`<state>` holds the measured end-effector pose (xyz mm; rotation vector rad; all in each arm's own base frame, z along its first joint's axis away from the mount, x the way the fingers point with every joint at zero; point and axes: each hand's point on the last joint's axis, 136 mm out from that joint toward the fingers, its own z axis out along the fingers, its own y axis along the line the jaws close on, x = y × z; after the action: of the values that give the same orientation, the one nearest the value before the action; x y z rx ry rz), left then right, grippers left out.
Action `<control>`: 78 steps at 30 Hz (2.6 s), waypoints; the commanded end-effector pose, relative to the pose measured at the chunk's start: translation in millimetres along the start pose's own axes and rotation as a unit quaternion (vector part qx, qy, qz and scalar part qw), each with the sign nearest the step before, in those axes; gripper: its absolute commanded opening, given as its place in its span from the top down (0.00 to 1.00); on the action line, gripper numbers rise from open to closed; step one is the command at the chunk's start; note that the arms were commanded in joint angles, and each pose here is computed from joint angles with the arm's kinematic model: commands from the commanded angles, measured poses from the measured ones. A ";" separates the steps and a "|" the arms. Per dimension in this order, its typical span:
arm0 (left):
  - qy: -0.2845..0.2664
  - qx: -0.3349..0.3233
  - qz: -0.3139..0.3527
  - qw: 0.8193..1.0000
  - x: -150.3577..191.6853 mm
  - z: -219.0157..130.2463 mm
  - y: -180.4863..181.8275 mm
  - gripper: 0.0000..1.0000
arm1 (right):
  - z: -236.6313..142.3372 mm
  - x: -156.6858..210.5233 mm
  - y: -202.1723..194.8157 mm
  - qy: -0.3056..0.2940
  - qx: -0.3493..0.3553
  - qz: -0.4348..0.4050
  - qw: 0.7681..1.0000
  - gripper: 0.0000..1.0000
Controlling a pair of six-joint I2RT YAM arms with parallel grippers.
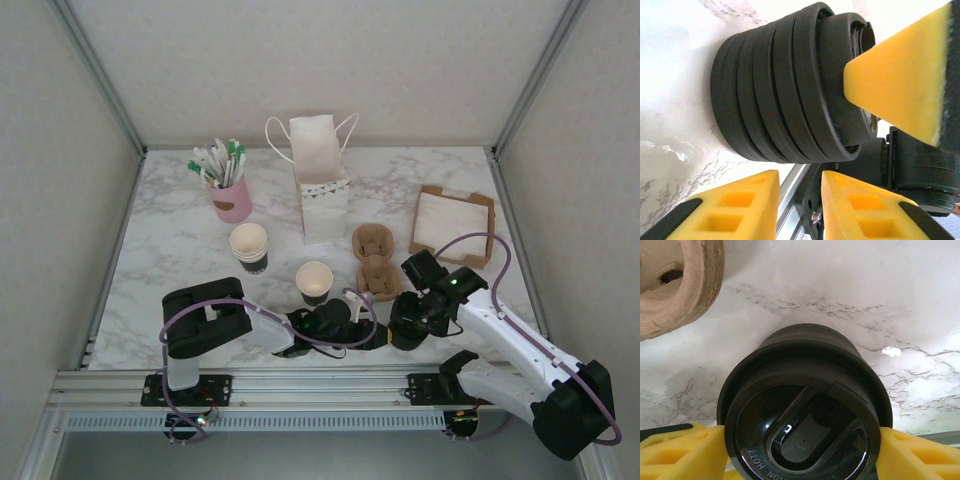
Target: Pack the takeout coffee
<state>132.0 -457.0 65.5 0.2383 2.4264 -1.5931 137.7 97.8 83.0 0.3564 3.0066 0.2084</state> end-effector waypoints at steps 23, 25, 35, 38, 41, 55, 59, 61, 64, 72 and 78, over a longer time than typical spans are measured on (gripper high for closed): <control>0.000 0.027 -0.024 0.999 -4.8 2.0 4.5 0.71 | -3.3 7.0 6.3 0.015 -0.028 0.007 0.999 0.29; -0.001 0.026 -0.024 0.999 -5.3 1.9 5.6 0.71 | -4.6 6.9 7.3 0.015 -0.032 0.008 0.999 0.29; -0.001 0.024 -0.026 0.999 -6.0 0.4 7.8 0.71 | -13.3 4.8 2.3 0.004 -0.022 0.010 1.000 0.29; -0.003 0.023 -0.023 0.999 -7.2 0.0 5.8 0.71 | -16.1 2.4 -4.8 -0.005 -0.004 0.011 1.000 0.29; -0.004 0.020 -0.019 1.000 -8.7 0.5 4.3 0.70 | -19.0 0.2 -7.8 -0.011 0.006 0.011 1.000 0.29; -0.052 0.022 0.046 0.997 -38.7 -46.2 -63.3 0.44 | -52.4 -14.2 7.3 -0.041 -0.020 -0.009 0.999 0.29; -0.085 0.017 0.074 0.993 -51.3 -84.6 -90.3 0.24 | -60.0 -19.4 14.6 -0.044 -0.025 -0.021 0.998 0.29; -0.103 0.008 0.087 0.991 -58.7 -104.2 -99.4 0.13 | -62.9 -22.0 19.3 -0.045 -0.031 -0.027 0.998 0.29; -0.131 -0.021 0.101 0.986 -71.1 -134.9 -104.5 0.00 | -68.1 -26.5 28.3 -0.047 -0.042 -0.036 0.997 0.29; -0.211 -0.086 0.094 0.969 -114.5 -218.4 -78.9 0.00 | -77.0 -35.0 62.4 -0.048 -0.065 -0.073 0.994 0.30; -0.242 -0.132 0.069 0.959 -134.6 -258.3 -41.7 0.00 | -82.2 -37.7 95.8 -0.048 -0.071 -0.115 0.990 0.30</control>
<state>225.4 -256.6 268.6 -0.0336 2.0477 -1.1883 179.9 154.7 169.5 0.0739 2.9133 0.3280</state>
